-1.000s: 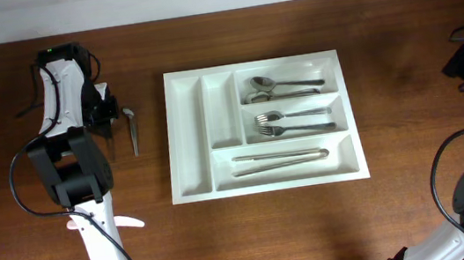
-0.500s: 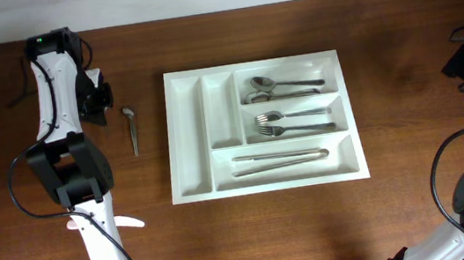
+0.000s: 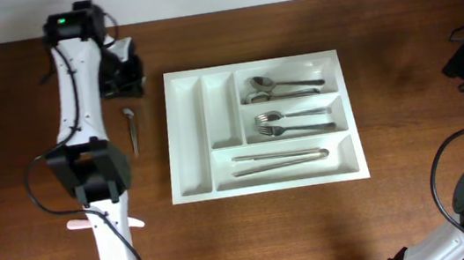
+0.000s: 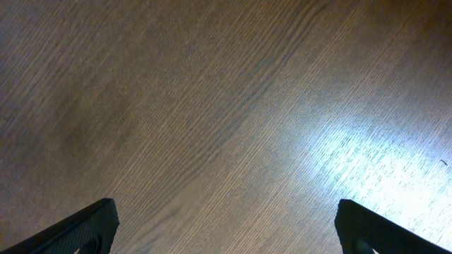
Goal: Pack container
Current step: 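Lift the spoon and carry it right over the tray's left compartment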
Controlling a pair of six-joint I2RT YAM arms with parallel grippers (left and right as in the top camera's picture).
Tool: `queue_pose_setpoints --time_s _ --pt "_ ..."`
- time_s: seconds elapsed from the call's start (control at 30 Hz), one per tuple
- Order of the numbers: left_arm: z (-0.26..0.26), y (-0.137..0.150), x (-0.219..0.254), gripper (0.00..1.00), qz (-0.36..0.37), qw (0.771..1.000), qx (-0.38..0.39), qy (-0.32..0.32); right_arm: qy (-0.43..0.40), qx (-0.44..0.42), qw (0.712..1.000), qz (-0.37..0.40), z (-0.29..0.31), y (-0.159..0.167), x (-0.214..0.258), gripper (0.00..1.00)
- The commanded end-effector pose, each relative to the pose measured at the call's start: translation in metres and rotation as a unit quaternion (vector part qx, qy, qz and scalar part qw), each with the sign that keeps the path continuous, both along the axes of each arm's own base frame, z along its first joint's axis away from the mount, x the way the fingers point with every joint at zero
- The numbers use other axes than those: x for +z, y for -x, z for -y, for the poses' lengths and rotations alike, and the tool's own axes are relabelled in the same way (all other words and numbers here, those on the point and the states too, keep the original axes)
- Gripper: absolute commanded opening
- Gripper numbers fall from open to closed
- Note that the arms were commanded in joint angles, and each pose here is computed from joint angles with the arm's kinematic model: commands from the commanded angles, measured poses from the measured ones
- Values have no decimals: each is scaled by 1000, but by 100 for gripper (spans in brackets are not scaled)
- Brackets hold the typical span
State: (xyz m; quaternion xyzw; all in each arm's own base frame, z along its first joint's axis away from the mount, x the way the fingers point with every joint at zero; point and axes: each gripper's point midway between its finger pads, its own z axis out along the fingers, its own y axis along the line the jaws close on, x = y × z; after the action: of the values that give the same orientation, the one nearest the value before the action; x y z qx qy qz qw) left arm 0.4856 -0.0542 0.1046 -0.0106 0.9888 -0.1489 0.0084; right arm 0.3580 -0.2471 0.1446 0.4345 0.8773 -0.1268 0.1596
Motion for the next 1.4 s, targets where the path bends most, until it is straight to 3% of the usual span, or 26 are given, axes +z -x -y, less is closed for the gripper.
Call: queue_pose_setpoints --time_s 0.0,0.43,0.9,1.17,1.37 --pt "41 5 46 2 29 999 19 39 4 -1 1000 7 2 -4 5 99" --pt "100 30 35 2 -16 999 -10 42 4 -1 1000 7 2 -4 5 99" --pt "83 50 1 2 -74 997 -2 -19 4 -1 1000 7 2 -4 5 99" --pt "95 79 -27 2 -137 990 -21 -39 4 -1 1000 7 2 -4 5 99" --pt "93 83 -32 8 -144 988 -25 -52 4 -2 1000 7 2 -4 5 99"
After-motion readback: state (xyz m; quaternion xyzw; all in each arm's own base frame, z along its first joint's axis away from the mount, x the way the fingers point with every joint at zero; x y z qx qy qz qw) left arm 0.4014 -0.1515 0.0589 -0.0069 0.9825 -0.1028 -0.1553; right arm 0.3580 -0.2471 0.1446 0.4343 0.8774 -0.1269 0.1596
